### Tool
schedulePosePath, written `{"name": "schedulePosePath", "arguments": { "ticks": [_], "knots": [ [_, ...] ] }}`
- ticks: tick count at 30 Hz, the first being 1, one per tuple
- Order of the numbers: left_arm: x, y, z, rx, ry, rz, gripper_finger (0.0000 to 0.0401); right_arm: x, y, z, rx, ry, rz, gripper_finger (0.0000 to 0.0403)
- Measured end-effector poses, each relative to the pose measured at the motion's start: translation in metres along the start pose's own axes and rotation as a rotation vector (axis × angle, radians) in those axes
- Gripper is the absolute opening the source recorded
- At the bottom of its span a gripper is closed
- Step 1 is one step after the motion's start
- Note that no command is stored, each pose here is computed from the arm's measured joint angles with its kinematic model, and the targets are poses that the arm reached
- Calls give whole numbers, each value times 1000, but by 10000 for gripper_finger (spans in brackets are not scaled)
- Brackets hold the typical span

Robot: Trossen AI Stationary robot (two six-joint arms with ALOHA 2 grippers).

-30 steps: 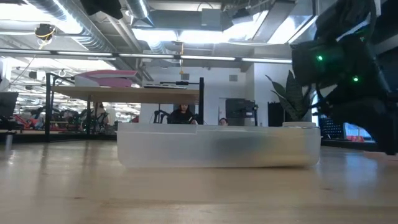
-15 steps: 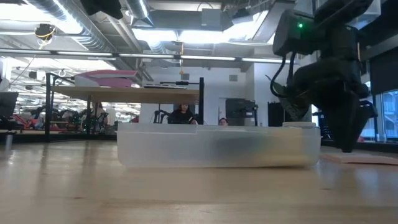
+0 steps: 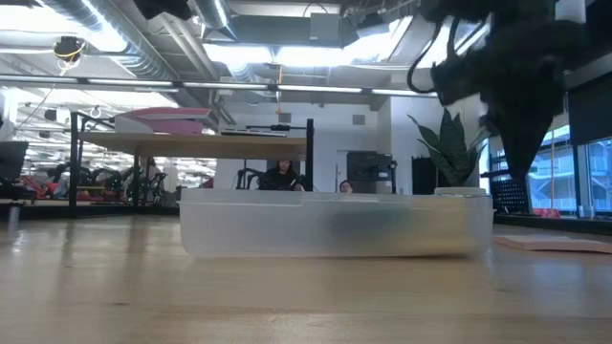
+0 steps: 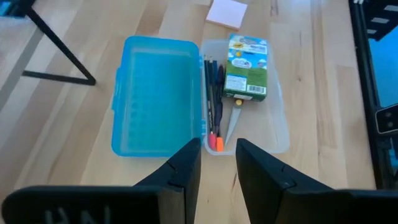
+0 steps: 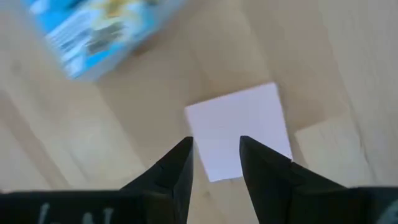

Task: Pack school essentials
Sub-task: Put the pink sticky note into the blue supply box

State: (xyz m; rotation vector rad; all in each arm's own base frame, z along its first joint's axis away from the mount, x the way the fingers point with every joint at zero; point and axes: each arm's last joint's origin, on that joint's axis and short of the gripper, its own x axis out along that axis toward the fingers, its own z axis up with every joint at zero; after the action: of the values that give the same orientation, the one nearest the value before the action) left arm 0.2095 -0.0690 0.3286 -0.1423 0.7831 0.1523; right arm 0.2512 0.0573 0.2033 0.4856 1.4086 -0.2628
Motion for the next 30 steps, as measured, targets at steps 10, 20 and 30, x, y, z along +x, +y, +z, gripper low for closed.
{"name": "schedulePosePath", "arguments": {
  "ticks": [10, 20, 30],
  "knots": [
    [0, -3, 5, 128, -45, -30, 94, -8, 8, -2, -168, -2, -6, 133],
    [0, -3, 6, 155, -54, -32, 94, -8, 8, -2, -190, 12, 9, 133],
    [0, -3, 6, 155, -54, -31, 94, -8, 9, -2, -168, 2, 14, 133]
  ]
}}
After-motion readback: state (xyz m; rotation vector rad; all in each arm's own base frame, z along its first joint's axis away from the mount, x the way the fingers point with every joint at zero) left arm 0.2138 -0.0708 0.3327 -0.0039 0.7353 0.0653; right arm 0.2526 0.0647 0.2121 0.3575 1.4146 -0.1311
